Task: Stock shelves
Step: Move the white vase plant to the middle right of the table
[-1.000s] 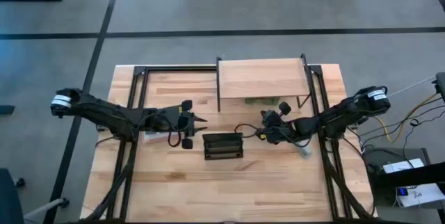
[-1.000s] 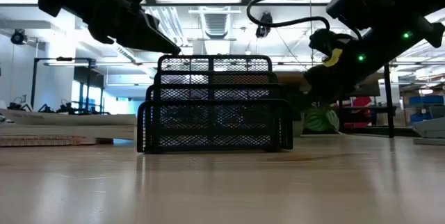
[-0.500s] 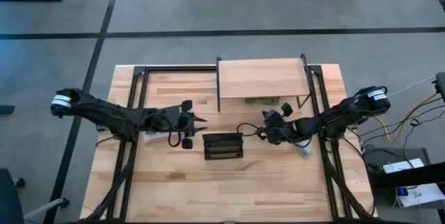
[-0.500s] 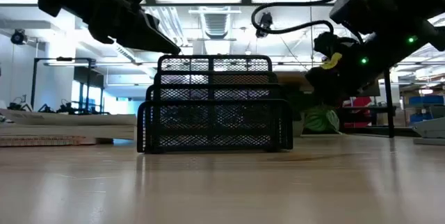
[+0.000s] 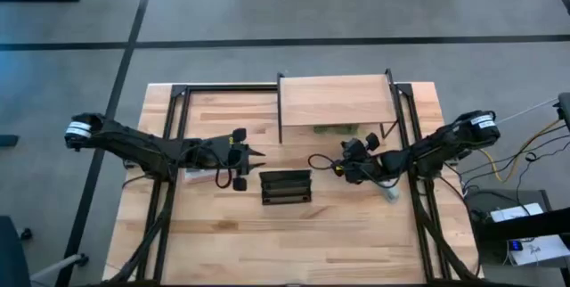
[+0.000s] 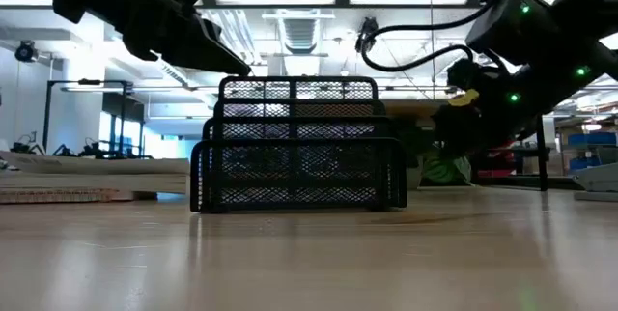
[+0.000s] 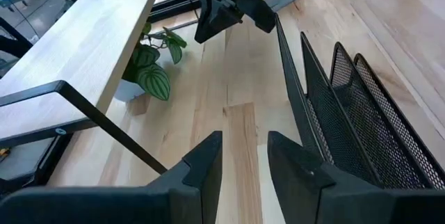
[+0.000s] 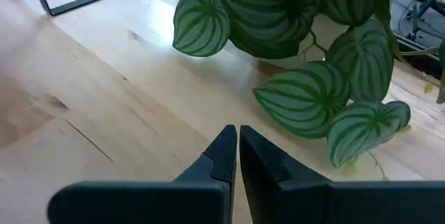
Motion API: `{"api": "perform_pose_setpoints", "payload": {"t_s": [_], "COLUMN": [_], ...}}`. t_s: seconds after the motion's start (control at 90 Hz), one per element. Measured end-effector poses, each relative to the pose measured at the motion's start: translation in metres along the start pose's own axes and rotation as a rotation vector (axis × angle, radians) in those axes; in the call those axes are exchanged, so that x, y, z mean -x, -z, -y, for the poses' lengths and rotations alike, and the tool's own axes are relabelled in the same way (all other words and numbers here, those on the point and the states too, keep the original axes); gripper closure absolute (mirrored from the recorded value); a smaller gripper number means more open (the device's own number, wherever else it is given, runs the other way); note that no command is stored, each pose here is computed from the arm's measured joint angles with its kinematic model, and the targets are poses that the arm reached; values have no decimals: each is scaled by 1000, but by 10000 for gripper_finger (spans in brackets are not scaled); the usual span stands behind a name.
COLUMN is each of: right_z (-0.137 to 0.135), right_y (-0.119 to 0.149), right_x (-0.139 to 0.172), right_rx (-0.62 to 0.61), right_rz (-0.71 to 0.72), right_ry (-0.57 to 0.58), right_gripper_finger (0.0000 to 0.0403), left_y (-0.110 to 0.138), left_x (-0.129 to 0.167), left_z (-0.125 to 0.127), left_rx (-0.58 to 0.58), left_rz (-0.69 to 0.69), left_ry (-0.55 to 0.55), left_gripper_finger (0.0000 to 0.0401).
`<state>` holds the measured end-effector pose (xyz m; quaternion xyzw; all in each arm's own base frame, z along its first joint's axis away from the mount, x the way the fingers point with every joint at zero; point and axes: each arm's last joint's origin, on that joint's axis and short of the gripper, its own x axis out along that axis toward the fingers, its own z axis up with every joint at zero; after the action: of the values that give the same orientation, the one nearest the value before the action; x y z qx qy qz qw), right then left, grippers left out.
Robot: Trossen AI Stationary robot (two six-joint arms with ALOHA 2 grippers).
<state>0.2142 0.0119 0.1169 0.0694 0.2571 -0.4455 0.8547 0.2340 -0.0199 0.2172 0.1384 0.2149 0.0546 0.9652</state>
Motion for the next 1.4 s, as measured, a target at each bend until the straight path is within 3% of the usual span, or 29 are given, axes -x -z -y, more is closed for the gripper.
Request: {"api": "perform_pose_setpoints", "payload": {"t_s": [0.322,1.178,1.4], "right_z": [0,0,3], "right_y": [0,-3,-5], "right_x": [0,-3,-7], "right_rx": [-2,-18,-91], "right_rz": [0,4,1], "right_ry": [-3,-12,8], "right_gripper_finger": [380,168,103], "left_y": [0,-1,-1], "left_x": [0,0,0], "left_z": [0,0,0], "left_rx": [0,2,2], "left_rz": [1,7,7], "left_ry": [-1,-2,-1], "left_gripper_finger": [303,303,303]}}
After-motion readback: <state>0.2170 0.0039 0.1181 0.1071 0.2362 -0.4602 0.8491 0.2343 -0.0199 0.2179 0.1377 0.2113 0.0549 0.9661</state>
